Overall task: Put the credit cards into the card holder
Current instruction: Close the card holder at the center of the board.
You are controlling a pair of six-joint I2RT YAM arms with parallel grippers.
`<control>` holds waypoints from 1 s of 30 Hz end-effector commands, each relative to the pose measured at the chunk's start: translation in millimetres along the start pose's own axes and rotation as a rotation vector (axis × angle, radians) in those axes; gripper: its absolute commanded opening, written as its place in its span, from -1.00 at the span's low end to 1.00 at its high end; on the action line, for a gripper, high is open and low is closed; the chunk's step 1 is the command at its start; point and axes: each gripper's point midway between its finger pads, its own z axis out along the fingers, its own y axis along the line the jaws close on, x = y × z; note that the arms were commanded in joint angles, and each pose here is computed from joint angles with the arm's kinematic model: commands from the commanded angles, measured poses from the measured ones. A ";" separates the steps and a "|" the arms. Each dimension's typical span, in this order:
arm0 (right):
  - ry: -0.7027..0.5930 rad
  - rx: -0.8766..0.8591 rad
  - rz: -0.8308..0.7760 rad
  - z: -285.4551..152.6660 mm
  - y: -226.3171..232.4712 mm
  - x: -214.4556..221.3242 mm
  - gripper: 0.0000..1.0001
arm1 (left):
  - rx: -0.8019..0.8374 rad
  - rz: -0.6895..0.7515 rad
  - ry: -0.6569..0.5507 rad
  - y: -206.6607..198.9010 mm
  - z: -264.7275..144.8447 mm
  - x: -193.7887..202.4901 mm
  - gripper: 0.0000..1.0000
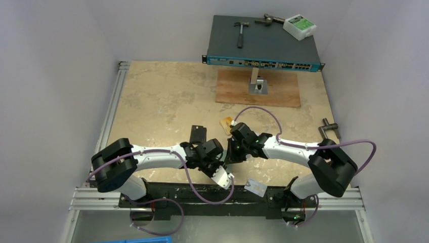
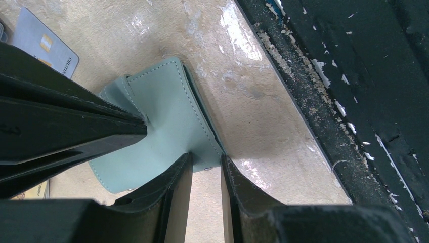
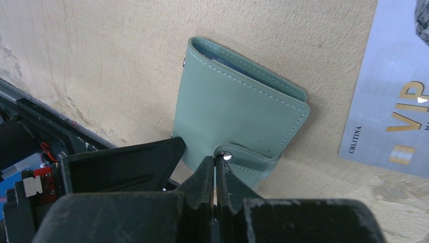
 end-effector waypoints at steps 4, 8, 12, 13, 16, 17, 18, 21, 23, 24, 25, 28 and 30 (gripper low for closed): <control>-0.023 -0.011 -0.028 1.1 7.3 -8.3 -1.00 | 0.000 -0.005 -0.008 1.0 1.3 -2.3 -0.48; -0.045 0.016 -0.028 -4.1 3.1 -11.4 -1.00 | 0.005 -0.004 -0.005 -0.5 1.2 -1.5 -0.48; -0.076 0.050 -0.021 -11.1 -2.9 -15.1 -1.00 | 0.008 -0.003 -0.006 -0.4 0.3 -2.1 -0.49; -0.078 0.050 -0.021 -11.6 -2.9 -15.5 -1.00 | 0.010 -0.004 -0.006 -0.9 0.3 -2.1 -0.49; -0.082 0.053 -0.020 -11.5 -3.5 -16.1 -1.00 | 0.012 -0.005 -0.005 -1.3 -0.3 -2.1 -0.49; -0.079 0.049 -0.020 -10.6 -2.6 -15.9 -1.00 | 0.014 -0.005 -0.005 -1.7 -0.3 -2.1 -0.50; -0.072 0.045 -0.020 -9.0 -2.0 -15.0 -1.00 | 0.014 -0.005 -0.004 -1.6 -0.2 -1.9 -0.50; -0.056 0.039 -0.032 -3.8 0.0 -14.9 -1.00 | 0.015 -0.004 -0.003 -2.0 -0.8 -1.8 -0.49; -0.053 0.025 -0.039 -1.3 3.0 -15.7 -1.00 | 0.016 -0.004 -0.003 -2.3 -0.5 -1.7 -0.50; -0.052 0.018 -0.045 -0.5 4.4 -16.0 -1.00 | 0.016 -0.004 -0.002 -2.3 -0.3 -1.4 -0.50; -0.050 0.024 -0.048 1.0 3.2 -15.9 -1.00 | 0.015 -0.005 -0.003 -2.0 -0.4 -1.4 -0.50; -0.029 0.021 -0.046 4.3 0.2 -10.1 -1.00 | 0.017 0.000 -0.002 -2.5 0.5 -1.0 -0.50; -0.015 0.005 -0.040 4.3 1.2 -5.9 -1.00 | 0.019 0.001 0.000 -2.6 0.6 -0.8 -0.50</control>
